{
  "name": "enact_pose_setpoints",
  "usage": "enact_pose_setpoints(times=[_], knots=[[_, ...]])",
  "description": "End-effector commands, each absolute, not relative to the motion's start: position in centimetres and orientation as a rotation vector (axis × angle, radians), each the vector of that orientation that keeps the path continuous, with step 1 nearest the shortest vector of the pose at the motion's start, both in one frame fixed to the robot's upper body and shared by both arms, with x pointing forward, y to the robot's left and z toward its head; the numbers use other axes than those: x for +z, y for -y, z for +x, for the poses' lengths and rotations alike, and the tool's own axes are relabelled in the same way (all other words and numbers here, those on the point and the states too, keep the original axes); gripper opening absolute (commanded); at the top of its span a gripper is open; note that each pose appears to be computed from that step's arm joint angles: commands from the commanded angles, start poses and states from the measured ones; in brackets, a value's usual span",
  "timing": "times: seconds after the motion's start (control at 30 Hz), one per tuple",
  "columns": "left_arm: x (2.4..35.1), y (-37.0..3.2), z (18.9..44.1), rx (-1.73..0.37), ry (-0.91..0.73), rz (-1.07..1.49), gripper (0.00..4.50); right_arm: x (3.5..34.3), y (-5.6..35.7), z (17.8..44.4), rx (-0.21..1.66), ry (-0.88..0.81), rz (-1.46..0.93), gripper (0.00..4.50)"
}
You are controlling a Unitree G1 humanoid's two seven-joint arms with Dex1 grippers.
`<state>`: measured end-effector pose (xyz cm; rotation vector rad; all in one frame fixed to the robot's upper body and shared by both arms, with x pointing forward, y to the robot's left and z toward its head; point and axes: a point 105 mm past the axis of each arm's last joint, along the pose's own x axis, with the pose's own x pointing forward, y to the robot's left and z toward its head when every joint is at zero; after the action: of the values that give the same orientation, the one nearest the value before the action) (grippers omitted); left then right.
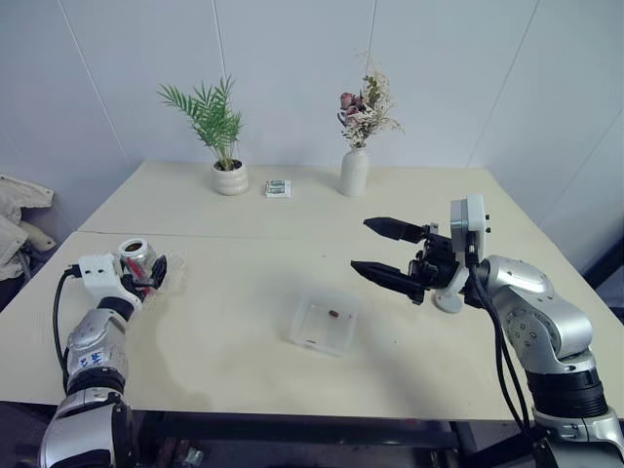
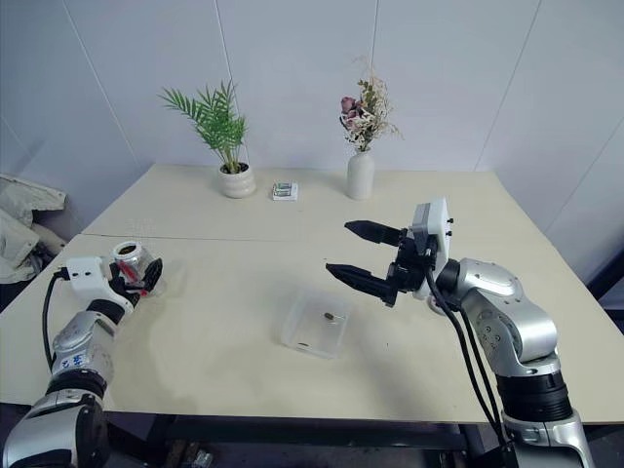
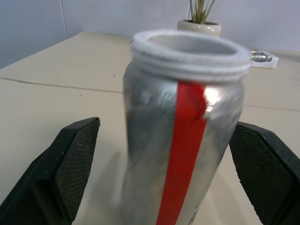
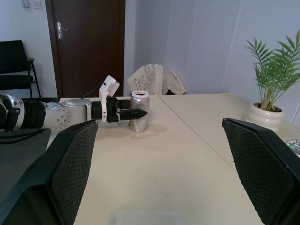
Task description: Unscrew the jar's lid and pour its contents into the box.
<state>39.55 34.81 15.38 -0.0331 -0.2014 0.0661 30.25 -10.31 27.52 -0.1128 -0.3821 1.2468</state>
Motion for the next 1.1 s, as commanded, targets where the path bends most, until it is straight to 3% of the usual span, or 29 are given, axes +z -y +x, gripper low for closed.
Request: enact_pose_setpoints(times=[0.03, 0.27, 0.5, 0.7, 0.83, 1.1], knots=[[18.5, -36.1, 38.5, 0.08, 0.285, 0.059, 4.48, 28.6, 10.2, 29.7, 1.26, 0.439, -0.135, 4.5], [19.7, -36.2, 34.8, 0.09, 0.332, 0.153, 4.48, 28.2, 10.4, 29.4, 1.26, 0.431, -0.122, 4.5], [17.7, -34.6, 30.5, 0.093, 0.208, 0.251, 4.48, 27.6, 11.1, 28.9, 1.249, 0.404, -0.129, 4.5], [17.9, -28.4, 29.0, -0.321, 0.144, 0.31, 4.48, 27.5, 12.1, 28.1, 1.26, 0.352, -0.189, 4.5], [20.4, -23.7, 26.6, -0.887, 0.175, 0.566, 4.48, 27.0, 13.3, 27.9, 1.304, 0.263, -0.296, 4.5], [21.9, -22.7, 27.3, -1.047, 0.189, 0.589, 4.48, 25.6, 14.3, 27.7, 1.317, 0.193, -0.355, 4.5]])
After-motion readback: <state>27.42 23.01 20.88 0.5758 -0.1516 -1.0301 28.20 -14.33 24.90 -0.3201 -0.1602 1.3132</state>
